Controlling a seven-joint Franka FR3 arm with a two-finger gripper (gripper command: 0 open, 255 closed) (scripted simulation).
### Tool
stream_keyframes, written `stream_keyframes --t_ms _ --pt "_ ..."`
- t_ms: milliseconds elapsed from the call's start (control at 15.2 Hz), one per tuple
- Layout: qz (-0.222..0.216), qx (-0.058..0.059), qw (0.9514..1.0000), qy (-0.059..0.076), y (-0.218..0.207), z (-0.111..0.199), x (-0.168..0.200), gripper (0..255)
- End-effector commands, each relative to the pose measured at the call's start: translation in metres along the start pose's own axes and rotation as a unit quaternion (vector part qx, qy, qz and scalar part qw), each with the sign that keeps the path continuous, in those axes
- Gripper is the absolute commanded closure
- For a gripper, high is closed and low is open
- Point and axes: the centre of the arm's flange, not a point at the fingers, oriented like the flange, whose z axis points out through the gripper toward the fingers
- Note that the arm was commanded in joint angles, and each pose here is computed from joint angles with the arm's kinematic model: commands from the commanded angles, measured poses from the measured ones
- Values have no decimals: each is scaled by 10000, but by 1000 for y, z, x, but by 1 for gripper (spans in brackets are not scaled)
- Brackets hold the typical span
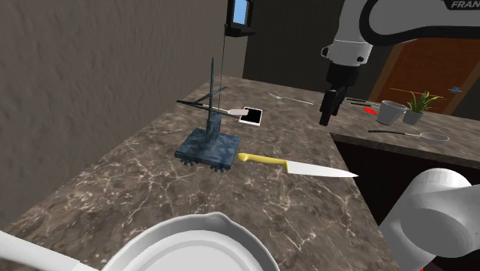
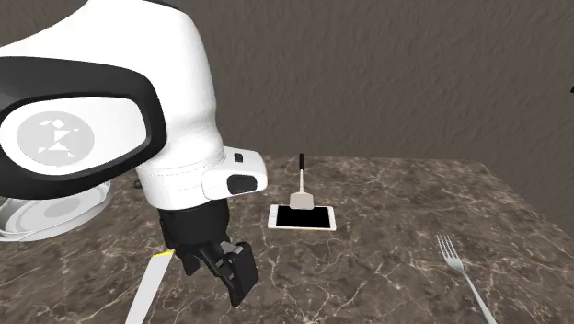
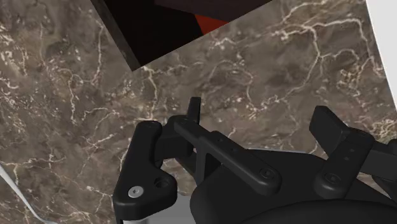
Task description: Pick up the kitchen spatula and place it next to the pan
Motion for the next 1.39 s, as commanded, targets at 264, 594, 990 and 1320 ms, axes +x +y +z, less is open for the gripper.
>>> stream_keyframes --t_ms 264,594,990,1320 --pt "-308 48 9995 85 3 4 50 0" --pt "-692 108 9974 192 2 8 113 0" --pt "-1152 180 9927 319 -6 12 188 0" --pt "-1533 240 9870 424 -18 13 249 0"
